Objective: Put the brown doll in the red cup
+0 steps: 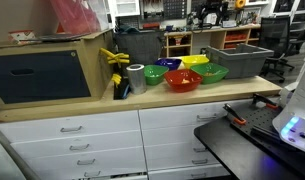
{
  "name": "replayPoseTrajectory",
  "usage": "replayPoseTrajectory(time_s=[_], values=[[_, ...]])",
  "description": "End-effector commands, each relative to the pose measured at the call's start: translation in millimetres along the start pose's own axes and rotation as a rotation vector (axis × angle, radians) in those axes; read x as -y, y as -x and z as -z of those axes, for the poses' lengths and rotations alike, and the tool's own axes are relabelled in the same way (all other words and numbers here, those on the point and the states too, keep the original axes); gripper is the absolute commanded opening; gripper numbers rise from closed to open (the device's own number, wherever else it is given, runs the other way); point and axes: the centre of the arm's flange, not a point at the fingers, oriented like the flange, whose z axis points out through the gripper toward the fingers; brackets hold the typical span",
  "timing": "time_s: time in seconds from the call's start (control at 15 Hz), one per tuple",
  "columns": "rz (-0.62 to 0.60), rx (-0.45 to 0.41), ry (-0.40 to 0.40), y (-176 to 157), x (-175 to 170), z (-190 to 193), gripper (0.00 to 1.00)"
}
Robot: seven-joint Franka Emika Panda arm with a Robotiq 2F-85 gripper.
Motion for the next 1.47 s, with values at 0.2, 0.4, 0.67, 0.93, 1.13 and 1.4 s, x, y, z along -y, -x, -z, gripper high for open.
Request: replayPoseTrajectory(time_s=[0.2, 0.4, 0.67, 0.93, 1.13, 1.4], values=[[-0.148, -0.020, 0.021, -57.2, -29.0, -25.9, 1.00], [-0.243, -0.026, 0.032, -69.9, -50.8, -35.1, 1.00], [-0.366, -0.039, 0.062, -81.5, -95.0, -34.5, 1.00], [-0.501, -0.066, 0.090, -89.1, -150.3, -20.1, 1.00], [-0.589, -0.037, 0.099, -89.8, -185.5, -11.7, 1.00], [-0.588, -0.049, 0.089, -80.0, -200.2, -12.2, 1.00]])
